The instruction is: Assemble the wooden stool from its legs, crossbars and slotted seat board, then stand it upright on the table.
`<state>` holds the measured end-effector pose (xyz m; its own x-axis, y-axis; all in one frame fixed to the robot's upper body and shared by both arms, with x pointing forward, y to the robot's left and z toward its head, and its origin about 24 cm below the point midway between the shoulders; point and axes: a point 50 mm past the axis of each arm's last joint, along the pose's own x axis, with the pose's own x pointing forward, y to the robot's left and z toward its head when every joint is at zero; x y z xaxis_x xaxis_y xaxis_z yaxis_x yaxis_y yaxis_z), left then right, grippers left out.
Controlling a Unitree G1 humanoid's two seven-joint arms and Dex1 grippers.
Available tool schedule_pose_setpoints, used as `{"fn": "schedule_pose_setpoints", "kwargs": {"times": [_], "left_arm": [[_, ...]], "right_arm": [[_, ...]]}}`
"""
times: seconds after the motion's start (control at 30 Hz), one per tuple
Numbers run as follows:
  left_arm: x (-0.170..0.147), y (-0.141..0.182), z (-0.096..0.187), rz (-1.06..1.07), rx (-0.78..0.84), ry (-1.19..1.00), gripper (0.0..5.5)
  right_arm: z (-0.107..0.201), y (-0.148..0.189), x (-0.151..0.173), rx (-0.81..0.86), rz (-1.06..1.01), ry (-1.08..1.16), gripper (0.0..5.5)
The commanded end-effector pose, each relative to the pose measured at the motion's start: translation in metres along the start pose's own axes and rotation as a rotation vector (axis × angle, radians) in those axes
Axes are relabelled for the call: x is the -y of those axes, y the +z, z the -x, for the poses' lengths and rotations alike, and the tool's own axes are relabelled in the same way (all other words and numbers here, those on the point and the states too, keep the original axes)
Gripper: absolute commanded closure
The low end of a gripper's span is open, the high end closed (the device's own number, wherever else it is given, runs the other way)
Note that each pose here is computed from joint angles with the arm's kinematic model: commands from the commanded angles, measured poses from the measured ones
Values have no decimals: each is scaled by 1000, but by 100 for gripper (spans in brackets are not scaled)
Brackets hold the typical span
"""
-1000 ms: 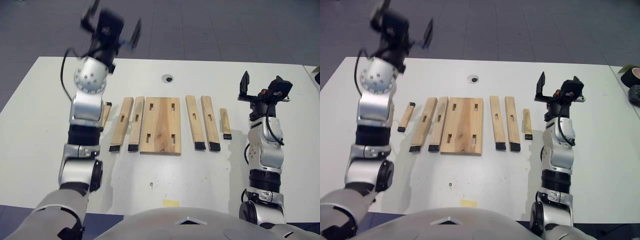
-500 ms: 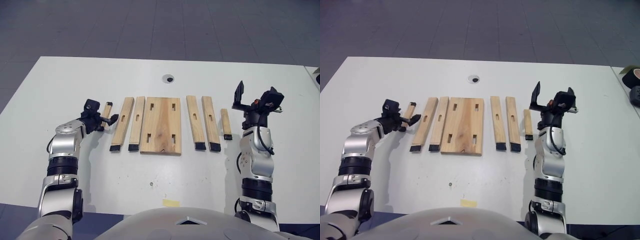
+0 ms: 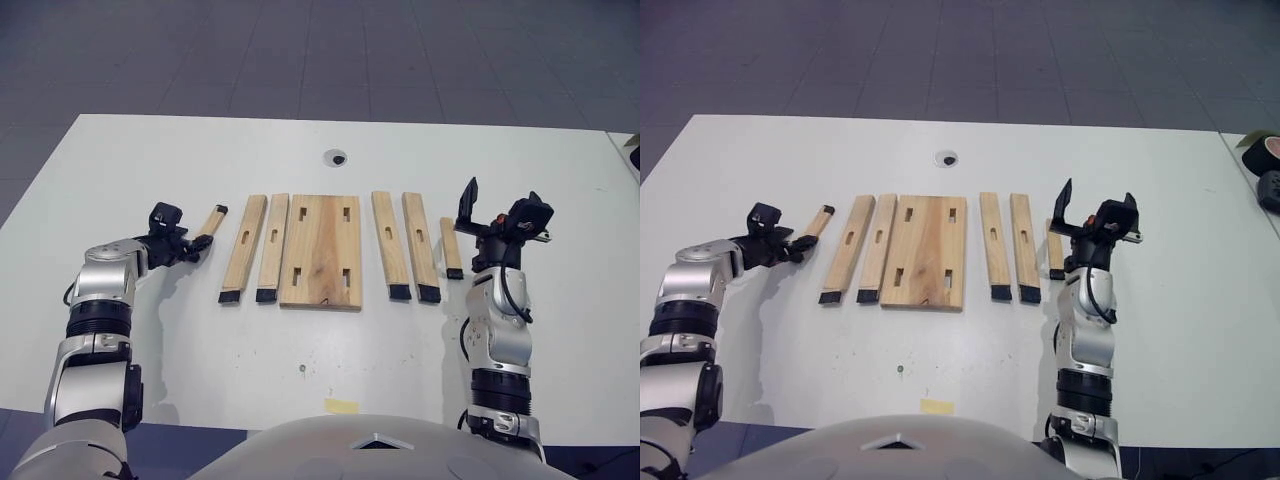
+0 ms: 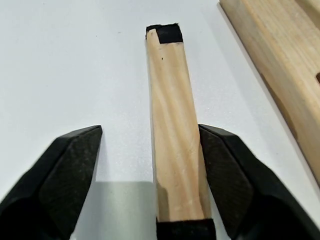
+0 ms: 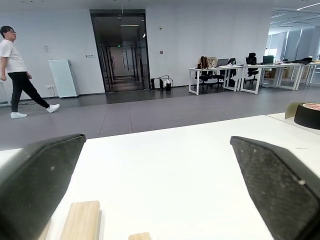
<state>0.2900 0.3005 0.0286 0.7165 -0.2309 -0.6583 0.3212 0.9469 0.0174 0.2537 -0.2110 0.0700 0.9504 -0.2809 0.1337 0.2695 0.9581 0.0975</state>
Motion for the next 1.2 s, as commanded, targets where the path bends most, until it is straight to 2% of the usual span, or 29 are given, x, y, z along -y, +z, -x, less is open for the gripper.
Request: {"fn": "schedule_pose_setpoints", "kwargs": {"times": [0.03, 0.27, 0.33, 0.43, 0.57, 0.63, 0.7, 0.8, 0.9, 1.03, 1.2], "left_arm": [[2, -46, 1, 1, -189, 4, 286], [11, -51, 1, -36, -199, -62, 412], [10, -41, -1, -23, -133, -42, 422], [1, 1, 1, 44, 131, 95, 422], [3, 97, 25, -84, 576, 282, 422], [25, 138, 35, -163, 744, 270, 422], [61, 163, 39, -307, 846, 161, 422], [119, 163, 38, -654, 869, -141, 422], [152, 162, 47, -638, 876, -410, 422], [175, 157, 57, -617, 875, -571, 422], [183, 149, 60, -557, 843, -614, 422]], "right_arm": [[1, 0, -1, 4, -1, 0, 10], [-8, 2, -1, 9, 13, 21, 10], [-8, 1, 0, 8, 13, 15, 10], [-7, 0, 3, 2, 10, 7, 10], [-15, 14, 14, 43, -46, -13, 10], [-23, 32, 9, 83, -192, 59, 10], [-26, 52, -10, 115, -433, 247, 10], [-10, 77, -44, 127, -789, 621, 10], [8, 86, -65, 98, -927, 844, 10], [11, 84, -80, 40, -959, 910, 10], [12, 68, -93, -49, -984, 891, 10]]}}
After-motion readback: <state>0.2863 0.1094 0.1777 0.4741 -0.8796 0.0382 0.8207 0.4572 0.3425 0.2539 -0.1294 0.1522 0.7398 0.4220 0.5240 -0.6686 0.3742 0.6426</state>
